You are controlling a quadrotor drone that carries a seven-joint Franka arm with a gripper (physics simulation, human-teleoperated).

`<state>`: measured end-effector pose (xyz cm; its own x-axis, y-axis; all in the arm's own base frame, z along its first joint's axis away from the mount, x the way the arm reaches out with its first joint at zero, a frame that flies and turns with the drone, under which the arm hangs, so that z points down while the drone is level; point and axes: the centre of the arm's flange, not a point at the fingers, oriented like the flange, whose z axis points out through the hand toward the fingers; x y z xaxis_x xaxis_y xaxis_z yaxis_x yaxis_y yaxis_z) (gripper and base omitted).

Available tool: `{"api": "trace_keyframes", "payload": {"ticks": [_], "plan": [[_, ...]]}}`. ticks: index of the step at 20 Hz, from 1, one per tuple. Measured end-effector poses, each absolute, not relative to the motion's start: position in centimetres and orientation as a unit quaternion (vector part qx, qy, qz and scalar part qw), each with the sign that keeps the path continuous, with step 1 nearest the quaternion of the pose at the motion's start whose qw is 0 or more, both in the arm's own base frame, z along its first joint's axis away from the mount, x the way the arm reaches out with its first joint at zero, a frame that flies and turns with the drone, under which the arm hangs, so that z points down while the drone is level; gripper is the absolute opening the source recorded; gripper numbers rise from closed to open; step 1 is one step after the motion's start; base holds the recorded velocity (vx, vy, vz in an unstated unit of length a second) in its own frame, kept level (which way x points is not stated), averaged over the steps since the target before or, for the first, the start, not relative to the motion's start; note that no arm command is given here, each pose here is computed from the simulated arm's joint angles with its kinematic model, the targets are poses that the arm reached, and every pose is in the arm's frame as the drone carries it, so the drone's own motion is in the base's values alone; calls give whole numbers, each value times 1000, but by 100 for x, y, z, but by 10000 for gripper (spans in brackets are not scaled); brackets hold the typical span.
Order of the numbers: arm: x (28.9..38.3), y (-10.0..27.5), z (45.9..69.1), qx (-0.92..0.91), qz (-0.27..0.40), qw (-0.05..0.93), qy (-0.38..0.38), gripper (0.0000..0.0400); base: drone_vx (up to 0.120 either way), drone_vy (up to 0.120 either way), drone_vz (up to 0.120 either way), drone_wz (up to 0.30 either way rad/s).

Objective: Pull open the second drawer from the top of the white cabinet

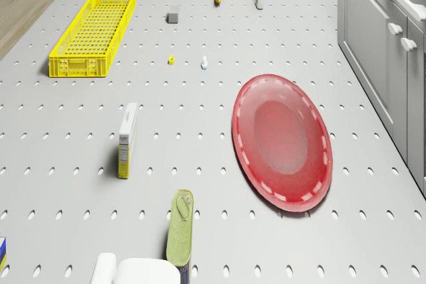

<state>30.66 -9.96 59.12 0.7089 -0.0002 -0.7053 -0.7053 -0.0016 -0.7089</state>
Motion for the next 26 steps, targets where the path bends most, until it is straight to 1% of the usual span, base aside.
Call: {"api": "trace_keyframes", "payload": {"ticks": [26], "plan": [[3067, -997, 5911, -654, 270, 653, 270, 300, 120, -120, 0, 0]]}}
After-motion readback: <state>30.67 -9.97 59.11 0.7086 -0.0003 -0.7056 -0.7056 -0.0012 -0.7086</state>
